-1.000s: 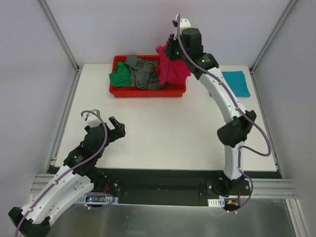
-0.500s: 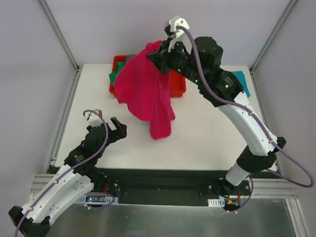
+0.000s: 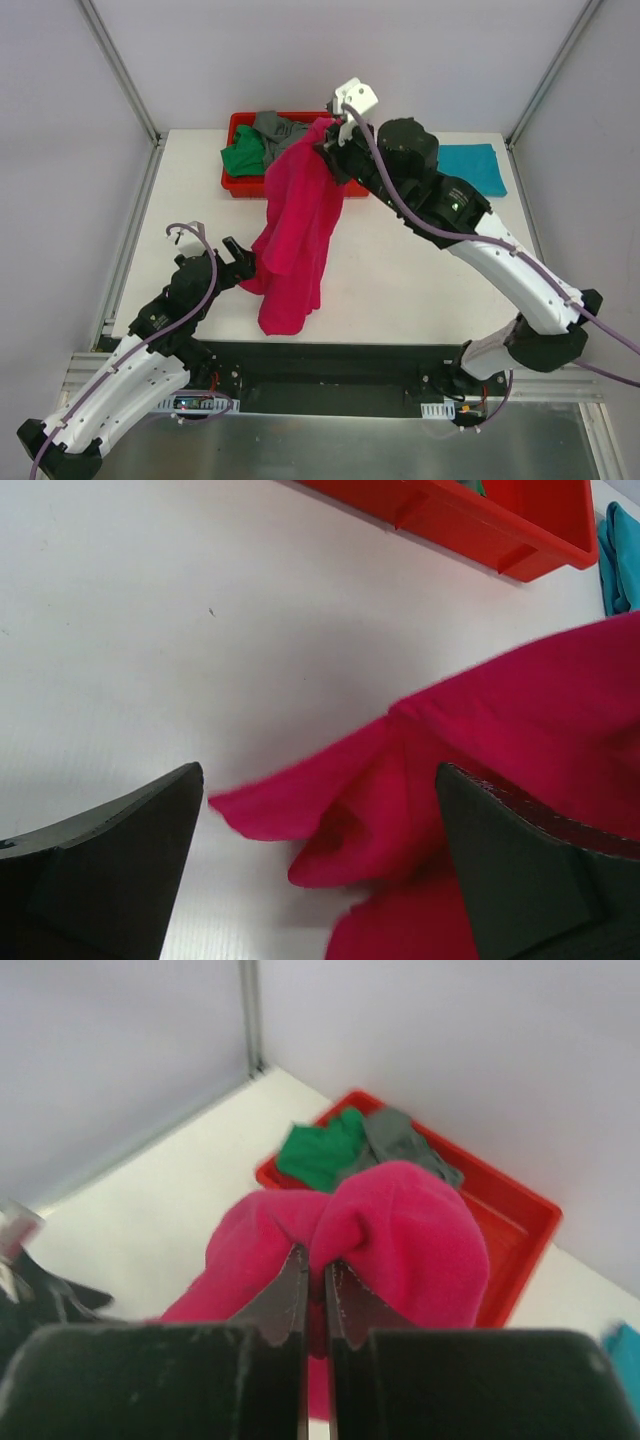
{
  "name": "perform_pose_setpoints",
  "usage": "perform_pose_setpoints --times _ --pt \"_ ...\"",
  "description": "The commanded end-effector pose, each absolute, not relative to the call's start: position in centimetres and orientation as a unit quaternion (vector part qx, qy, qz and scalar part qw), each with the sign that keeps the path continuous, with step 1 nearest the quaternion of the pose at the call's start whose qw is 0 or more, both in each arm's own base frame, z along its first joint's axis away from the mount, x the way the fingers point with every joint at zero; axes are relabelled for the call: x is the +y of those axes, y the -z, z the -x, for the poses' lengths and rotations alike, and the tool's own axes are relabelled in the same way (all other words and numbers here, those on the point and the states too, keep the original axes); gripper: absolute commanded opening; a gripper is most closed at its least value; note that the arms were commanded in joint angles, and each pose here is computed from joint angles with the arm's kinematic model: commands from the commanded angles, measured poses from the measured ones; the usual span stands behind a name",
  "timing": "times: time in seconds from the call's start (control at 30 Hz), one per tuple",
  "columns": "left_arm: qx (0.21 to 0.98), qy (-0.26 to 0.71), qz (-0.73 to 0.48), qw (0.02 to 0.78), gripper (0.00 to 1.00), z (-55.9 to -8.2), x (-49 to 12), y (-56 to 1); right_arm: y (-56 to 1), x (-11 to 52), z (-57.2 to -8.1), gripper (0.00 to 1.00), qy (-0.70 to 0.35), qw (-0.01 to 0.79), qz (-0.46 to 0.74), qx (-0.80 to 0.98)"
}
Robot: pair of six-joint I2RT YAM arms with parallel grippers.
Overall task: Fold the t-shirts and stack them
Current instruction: Move the tshirt to the center of the board, then flatten out the tshirt
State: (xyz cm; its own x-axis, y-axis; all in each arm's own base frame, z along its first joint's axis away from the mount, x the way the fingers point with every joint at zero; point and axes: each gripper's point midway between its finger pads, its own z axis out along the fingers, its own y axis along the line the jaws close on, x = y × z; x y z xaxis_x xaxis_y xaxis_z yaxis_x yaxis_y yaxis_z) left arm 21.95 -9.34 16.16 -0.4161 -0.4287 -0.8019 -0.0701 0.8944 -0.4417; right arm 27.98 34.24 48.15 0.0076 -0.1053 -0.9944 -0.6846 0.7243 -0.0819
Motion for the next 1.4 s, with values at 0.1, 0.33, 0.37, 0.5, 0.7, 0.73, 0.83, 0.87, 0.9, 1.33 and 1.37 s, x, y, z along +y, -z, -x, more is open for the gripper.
perform_pose_setpoints --times 0.1,0.33,0.37,0.5,0.7,0.73,0.83,0.87,0.9,1.33,1.37 --pt "0.825 0.166 0.167 0.515 0.99 -22.5 -9.2 -15.7 -34.3 24.4 -30.9 0.01 -0.13 0.601 0.168 0.77" --pt "0.843 0.149 0.176 0.487 0.99 -23.4 -9.8 -14.1 -12.8 14.1 -28.3 0.2 -0.085 0.453 0.014 0.887" --pt "0.848 0.151 0.174 0.478 0.99 -23.6 -10.1 -13.7 -12.3 13.2 -27.8 0.26 -0.073 0.453 0.007 0.888" --pt "0.868 0.171 0.168 0.435 0.99 -24.7 -11.6 -12.4 -12.2 10.6 -26.7 0.8 -0.023 0.452 0.008 0.892" --pt "0.885 0.208 0.178 0.376 0.99 -28.5 -12.2 -11.5 -14.9 12.7 -25.8 0.96 -0.071 0.446 0.048 0.891" --pt "0.889 0.203 0.176 0.371 0.99 -29.3 -12.3 -11.2 -15.1 13.6 -25.5 0.96 -0.082 0.444 0.06 0.89" --pt "0.903 0.187 0.157 0.353 0.99 -31.5 -13.0 -10.5 -14.6 15.9 -24.4 0.96 -0.093 0.432 0.108 0.89" --pt "0.908 0.181 0.153 0.346 0.99 -32.2 -13.2 -10.1 -14.5 16.2 -24.1 0.96 -0.09 0.43 0.115 0.891" --pt "0.915 0.182 0.145 0.33 0.99 -32.7 -13.7 -9.2 -14.3 16.6 -23.7 0.96 -0.089 0.426 0.122 0.892" --pt "0.954 0.118 0.163 0.224 0.93 -35.8 -15.3 -1.1 -13.0 16.0 -20.8 0.96 -0.126 0.425 0.094 0.891" --pt "0.956 0.116 0.159 0.219 0.91 -35.7 -15.6 -0.7 -12.5 15.8 -20.7 0.96 -0.124 0.424 0.088 0.893"
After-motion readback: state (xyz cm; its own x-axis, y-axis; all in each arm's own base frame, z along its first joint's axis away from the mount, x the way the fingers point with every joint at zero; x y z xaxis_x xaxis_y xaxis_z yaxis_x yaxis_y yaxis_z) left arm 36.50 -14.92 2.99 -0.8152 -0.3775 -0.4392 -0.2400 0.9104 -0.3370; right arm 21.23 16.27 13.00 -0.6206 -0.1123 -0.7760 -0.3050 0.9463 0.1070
